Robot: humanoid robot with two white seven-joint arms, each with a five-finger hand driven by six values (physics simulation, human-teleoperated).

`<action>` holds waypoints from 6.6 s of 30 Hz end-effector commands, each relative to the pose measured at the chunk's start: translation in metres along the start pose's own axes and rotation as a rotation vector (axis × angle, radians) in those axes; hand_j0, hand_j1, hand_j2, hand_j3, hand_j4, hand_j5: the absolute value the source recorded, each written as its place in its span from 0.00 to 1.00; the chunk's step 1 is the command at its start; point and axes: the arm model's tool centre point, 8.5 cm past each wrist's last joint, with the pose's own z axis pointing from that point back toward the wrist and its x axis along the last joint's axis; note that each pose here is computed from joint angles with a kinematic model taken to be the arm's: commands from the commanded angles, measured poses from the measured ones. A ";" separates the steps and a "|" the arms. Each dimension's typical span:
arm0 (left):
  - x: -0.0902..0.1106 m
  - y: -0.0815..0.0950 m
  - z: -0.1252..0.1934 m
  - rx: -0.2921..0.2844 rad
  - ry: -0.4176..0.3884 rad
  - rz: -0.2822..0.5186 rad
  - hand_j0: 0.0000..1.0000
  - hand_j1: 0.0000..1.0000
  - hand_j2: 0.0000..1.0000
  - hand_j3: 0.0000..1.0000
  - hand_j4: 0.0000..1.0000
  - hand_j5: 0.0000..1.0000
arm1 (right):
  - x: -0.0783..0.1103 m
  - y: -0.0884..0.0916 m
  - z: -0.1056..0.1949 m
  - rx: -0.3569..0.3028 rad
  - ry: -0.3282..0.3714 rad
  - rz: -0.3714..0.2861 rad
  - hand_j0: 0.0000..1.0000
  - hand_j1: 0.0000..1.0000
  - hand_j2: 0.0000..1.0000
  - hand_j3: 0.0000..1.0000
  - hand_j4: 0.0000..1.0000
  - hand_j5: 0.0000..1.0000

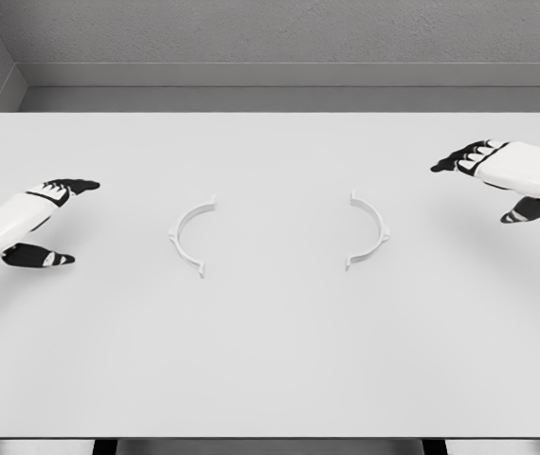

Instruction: Assemble PVC drainage pipe clamps

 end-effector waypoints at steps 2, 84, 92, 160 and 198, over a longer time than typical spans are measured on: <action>0.000 -0.001 -0.001 0.004 -0.001 0.010 1.00 1.00 1.00 1.00 1.00 1.00 | 0.001 0.001 -0.001 0.002 -0.007 -0.005 1.00 1.00 1.00 1.00 1.00 1.00; 0.084 -0.044 -0.128 0.011 0.024 -0.044 1.00 1.00 1.00 1.00 1.00 1.00 | 0.041 0.044 -0.131 -0.065 -0.127 -0.312 1.00 1.00 1.00 1.00 1.00 1.00; 0.091 -0.046 -0.132 0.012 0.008 -0.040 1.00 1.00 1.00 1.00 1.00 1.00 | 0.043 0.042 -0.132 -0.070 -0.133 -0.309 1.00 1.00 1.00 1.00 1.00 1.00; 0.143 -0.053 -0.158 0.033 -0.087 -0.067 1.00 1.00 1.00 1.00 1.00 1.00 | 0.029 0.021 -0.130 -0.099 -0.108 -0.289 1.00 1.00 1.00 1.00 1.00 1.00; 0.131 -0.058 -0.167 0.006 -0.025 -0.039 1.00 1.00 1.00 1.00 1.00 1.00 | 0.041 0.008 -0.181 -0.034 -0.110 -0.265 1.00 1.00 1.00 1.00 1.00 1.00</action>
